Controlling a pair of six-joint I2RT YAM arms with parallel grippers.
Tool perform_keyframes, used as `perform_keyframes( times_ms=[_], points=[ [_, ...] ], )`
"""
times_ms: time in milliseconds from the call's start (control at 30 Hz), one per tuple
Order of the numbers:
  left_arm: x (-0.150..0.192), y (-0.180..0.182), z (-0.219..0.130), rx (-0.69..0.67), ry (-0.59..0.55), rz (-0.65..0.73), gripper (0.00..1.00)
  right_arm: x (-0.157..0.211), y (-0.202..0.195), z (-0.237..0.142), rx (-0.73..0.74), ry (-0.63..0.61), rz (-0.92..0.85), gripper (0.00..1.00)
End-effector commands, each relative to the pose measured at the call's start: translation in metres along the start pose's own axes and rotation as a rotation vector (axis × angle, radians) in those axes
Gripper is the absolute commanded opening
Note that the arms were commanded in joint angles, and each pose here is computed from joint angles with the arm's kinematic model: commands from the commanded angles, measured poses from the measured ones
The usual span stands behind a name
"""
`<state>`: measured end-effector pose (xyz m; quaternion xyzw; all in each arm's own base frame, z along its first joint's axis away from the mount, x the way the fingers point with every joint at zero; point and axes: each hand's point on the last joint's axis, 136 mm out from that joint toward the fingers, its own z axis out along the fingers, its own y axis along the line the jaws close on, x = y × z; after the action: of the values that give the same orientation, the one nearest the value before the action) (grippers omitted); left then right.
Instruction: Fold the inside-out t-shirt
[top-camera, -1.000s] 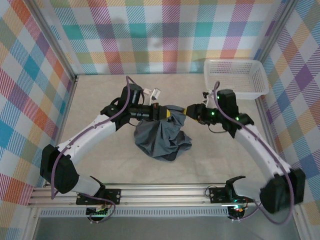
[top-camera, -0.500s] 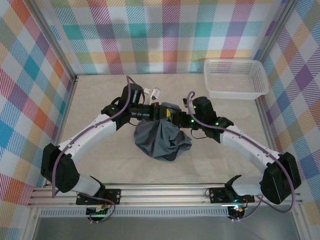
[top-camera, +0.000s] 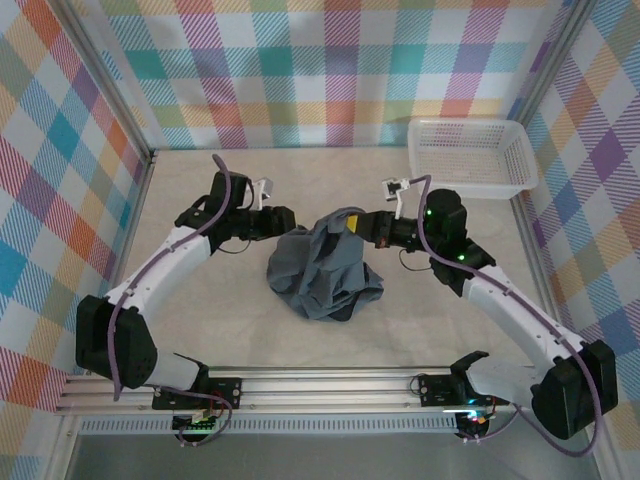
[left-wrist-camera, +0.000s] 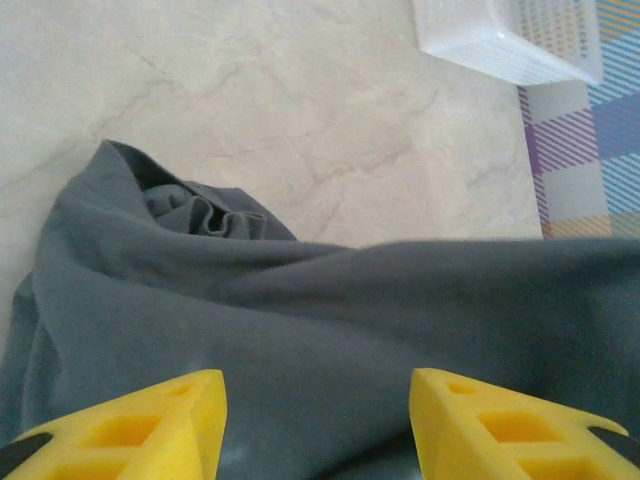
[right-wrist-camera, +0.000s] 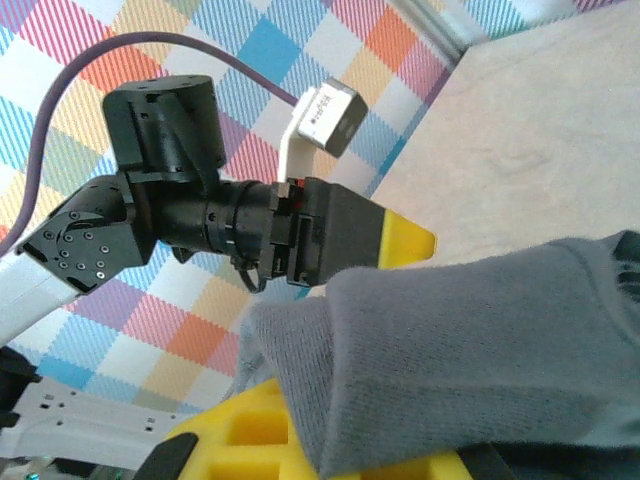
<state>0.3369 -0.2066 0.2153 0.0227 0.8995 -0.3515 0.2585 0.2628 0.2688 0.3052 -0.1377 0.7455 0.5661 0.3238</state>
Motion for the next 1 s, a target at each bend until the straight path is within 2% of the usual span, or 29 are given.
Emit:
perform_keyframes(
  times_ms=[0, 100, 133, 200, 300, 367, 467, 533, 600, 633, 667, 700, 767, 833, 867, 967],
  points=[
    [-0.011, -0.045, -0.05, 0.081, -0.172, 0.196, 0.56, -0.005, 0.012, 0.002, -0.048, 0.037, 0.014, 0.0],
    [0.016, -0.094, -0.061, 0.115, -0.219, 0.422, 0.54, -0.008, 0.002, 0.005, 0.001, 0.042, 0.031, 0.0],
    [0.022, -0.104, -0.057, 0.133, -0.202, 0.417, 0.5, -0.008, -0.001, 0.006, 0.012, 0.044, 0.036, 0.0],
    [0.024, -0.119, -0.046, 0.216, -0.156, 0.313, 0.45, -0.009, -0.003, 0.008, 0.021, 0.044, 0.041, 0.0],
    [0.02, -0.132, -0.028, 0.295, -0.154, 0.206, 0.44, -0.01, -0.006, 0.009, 0.032, 0.043, 0.055, 0.0],
    [0.018, -0.132, -0.016, 0.309, -0.146, 0.154, 0.47, -0.011, -0.005, 0.009, 0.033, 0.038, 0.059, 0.0],
    [0.015, -0.145, -0.01, 0.39, -0.135, 0.139, 0.59, -0.011, -0.004, 0.009, 0.03, 0.045, 0.062, 0.0],
    [0.013, -0.15, -0.006, 0.417, -0.13, 0.132, 0.61, -0.009, -0.005, 0.009, 0.03, 0.051, 0.069, 0.0],
    [0.012, -0.149, -0.004, 0.407, -0.134, 0.124, 0.49, -0.009, -0.005, 0.01, 0.027, 0.055, 0.072, 0.0],
    [0.01, -0.149, -0.005, 0.405, -0.144, 0.119, 0.36, -0.008, -0.007, 0.01, 0.032, 0.056, 0.075, 0.0],
    [0.007, -0.15, -0.008, 0.407, -0.156, 0.111, 0.18, -0.007, -0.011, 0.01, 0.049, 0.054, 0.083, 0.0],
    [0.004, -0.152, -0.013, 0.414, -0.165, 0.099, 0.04, -0.005, -0.017, 0.01, 0.077, 0.055, 0.09, 0.0],
    [-0.003, -0.159, -0.03, 0.421, -0.171, 0.047, 0.0, 0.006, -0.043, 0.01, 0.174, 0.09, 0.096, 0.01],
    [-0.008, -0.158, -0.044, 0.389, -0.142, -0.036, 0.0, 0.024, -0.075, 0.01, 0.234, 0.152, 0.078, 0.11],
    [-0.008, -0.158, -0.049, 0.384, -0.102, -0.09, 0.0, 0.032, -0.095, 0.01, 0.257, 0.19, 0.071, 0.14],
    [0.006, -0.159, -0.048, 0.366, 0.062, -0.229, 0.0, 0.036, -0.119, 0.012, 0.28, 0.308, 0.067, 0.11]
  ],
)
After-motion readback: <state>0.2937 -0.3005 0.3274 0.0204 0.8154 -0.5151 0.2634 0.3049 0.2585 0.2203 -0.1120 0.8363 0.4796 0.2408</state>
